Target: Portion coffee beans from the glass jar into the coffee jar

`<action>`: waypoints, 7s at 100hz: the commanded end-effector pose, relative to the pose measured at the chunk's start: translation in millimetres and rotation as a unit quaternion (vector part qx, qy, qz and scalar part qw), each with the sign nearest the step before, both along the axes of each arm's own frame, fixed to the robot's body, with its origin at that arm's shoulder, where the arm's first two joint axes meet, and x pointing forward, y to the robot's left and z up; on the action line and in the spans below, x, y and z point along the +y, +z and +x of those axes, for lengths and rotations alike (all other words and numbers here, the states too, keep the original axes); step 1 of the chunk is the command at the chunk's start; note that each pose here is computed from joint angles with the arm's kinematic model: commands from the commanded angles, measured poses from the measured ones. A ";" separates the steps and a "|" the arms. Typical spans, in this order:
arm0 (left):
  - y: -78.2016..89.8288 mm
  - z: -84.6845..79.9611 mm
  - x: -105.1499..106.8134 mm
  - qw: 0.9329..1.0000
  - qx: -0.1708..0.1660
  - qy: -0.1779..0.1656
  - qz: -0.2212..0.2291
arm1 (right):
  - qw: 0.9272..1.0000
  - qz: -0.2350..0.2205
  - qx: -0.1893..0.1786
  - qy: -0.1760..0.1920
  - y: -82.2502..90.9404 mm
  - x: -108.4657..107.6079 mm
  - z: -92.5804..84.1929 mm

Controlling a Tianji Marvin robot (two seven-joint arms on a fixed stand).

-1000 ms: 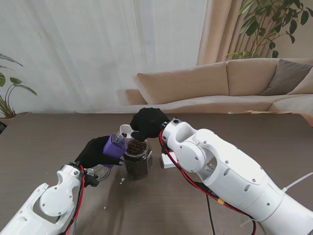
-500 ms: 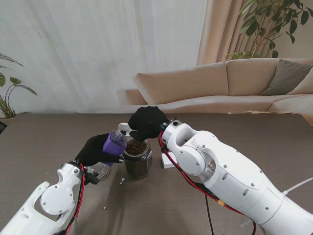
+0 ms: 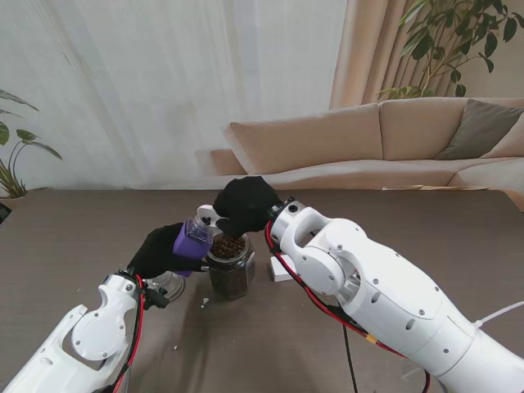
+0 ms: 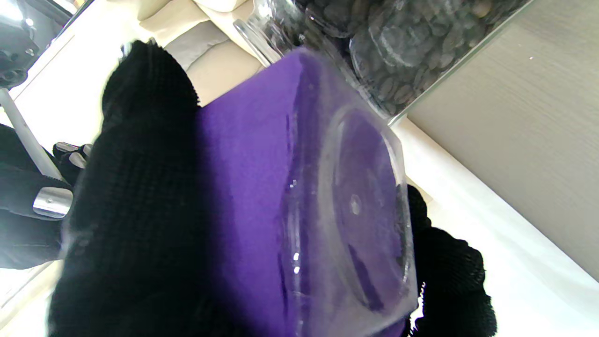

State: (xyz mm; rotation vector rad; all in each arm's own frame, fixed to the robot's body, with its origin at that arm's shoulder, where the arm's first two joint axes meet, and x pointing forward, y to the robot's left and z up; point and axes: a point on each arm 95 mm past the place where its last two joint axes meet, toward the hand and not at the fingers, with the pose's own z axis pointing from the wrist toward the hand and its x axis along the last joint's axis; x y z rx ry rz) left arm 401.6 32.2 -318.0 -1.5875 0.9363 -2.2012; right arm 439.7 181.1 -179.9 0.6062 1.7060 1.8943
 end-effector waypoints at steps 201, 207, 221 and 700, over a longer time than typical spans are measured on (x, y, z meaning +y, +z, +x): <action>-12.1 -16.1 -8.1 0.999 -0.026 0.017 -0.008 | 0.999 0.000 -0.043 -0.003 -4.2 -5.1 -3.5; -12.1 -18.1 -5.6 0.999 -0.026 0.019 -0.004 | 0.999 -0.001 -0.038 -0.012 -5.2 -6.1 0.2; -11.3 -23.1 0.5 0.999 -0.026 0.024 0.003 | 0.999 -0.014 -0.027 -0.027 -9.1 -7.3 7.5; -12.4 -7.3 -30.6 1.000 -0.012 -0.011 -0.011 | 0.999 -0.028 -0.003 0.017 -6.5 -1.7 -3.0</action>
